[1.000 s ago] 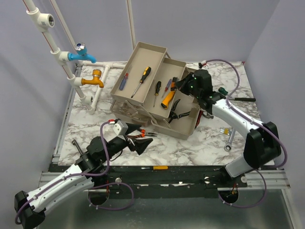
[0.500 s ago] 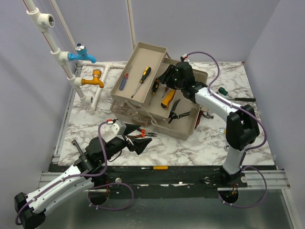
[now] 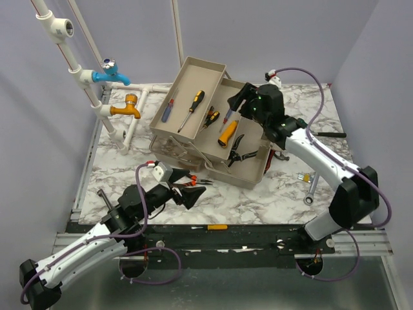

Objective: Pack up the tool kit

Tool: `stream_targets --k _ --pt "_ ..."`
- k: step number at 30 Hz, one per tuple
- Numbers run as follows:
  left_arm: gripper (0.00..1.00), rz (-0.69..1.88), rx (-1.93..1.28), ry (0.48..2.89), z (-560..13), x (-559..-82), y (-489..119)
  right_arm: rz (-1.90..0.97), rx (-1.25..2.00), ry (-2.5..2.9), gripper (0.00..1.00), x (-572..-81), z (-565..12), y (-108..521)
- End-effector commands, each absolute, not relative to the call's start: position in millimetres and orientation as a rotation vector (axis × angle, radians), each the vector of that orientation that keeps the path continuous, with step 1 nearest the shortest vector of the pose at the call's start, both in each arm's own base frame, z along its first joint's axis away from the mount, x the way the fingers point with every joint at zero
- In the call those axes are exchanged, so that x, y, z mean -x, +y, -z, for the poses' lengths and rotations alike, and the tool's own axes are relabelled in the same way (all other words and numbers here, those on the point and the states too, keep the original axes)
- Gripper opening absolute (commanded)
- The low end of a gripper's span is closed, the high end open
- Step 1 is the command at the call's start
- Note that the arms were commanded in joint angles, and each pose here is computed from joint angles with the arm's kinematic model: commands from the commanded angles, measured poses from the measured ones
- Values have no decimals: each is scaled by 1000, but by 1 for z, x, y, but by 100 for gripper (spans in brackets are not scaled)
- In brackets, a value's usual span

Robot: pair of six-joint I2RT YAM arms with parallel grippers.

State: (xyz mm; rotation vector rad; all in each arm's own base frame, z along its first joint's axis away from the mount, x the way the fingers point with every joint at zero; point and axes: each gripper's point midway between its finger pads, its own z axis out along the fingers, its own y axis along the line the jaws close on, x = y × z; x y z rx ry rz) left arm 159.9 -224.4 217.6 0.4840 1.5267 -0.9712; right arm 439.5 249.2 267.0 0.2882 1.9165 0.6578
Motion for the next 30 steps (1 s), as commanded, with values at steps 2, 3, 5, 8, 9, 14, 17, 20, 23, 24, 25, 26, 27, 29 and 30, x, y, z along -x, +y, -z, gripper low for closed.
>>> stream_targets --k 2,3,5,8,9,14,17,20,23,24,25,26,27,29,30 --pt "99 971 -487 1511 -228 -164 -230 -451 -341 1877 67 -417 -278 189" --pt "99 970 -496 1507 -230 -164 -231 -414 -350 1875 68 -412 -278 180" --pt "99 961 -511 1503 -232 -165 -233 -347 -372 1873 68 -401 -277 161" --pt "99 952 -525 1490 -235 -166 -235 -247 -416 1869 68 -382 -274 130" --pt "99 951 -528 1481 -237 -167 -235 -201 -442 1874 68 -376 -269 118" --pt "99 944 -560 1445 -241 -167 -239 -45 -558 1870 69 -341 -254 69" --pt "99 953 -587 1425 -240 -166 -244 34 -618 1874 69 -322 -244 44" --pt "99 965 -613 1397 -235 -164 -248 114 -682 1905 69 -305 -226 23" --pt "99 963 -638 1383 -226 -163 -250 193 -778 1966 69 -289 -198 2" --pt "99 962 -644 1377 -225 -163 -250 207 -830 1983 69 -285 -189 -6" --pt "99 959 -647 1379 -222 -163 -250 213 -874 2010 69 -281 -178 -12" --pt "99 960 -650 1378 -220 -163 -250 207 -920 2030 70 -277 -169 -15" --pt "99 964 -652 1373 -219 -162 -251 204 -968 2048 71 -273 -159 -20" --pt "99 977 -657 1363 -218 -160 -251 200 -1055 2073 74 -267 -143 -27" --pt "99 985 -660 1358 -217 -158 -252 205 -1087 2084 74 -264 -137 -30"
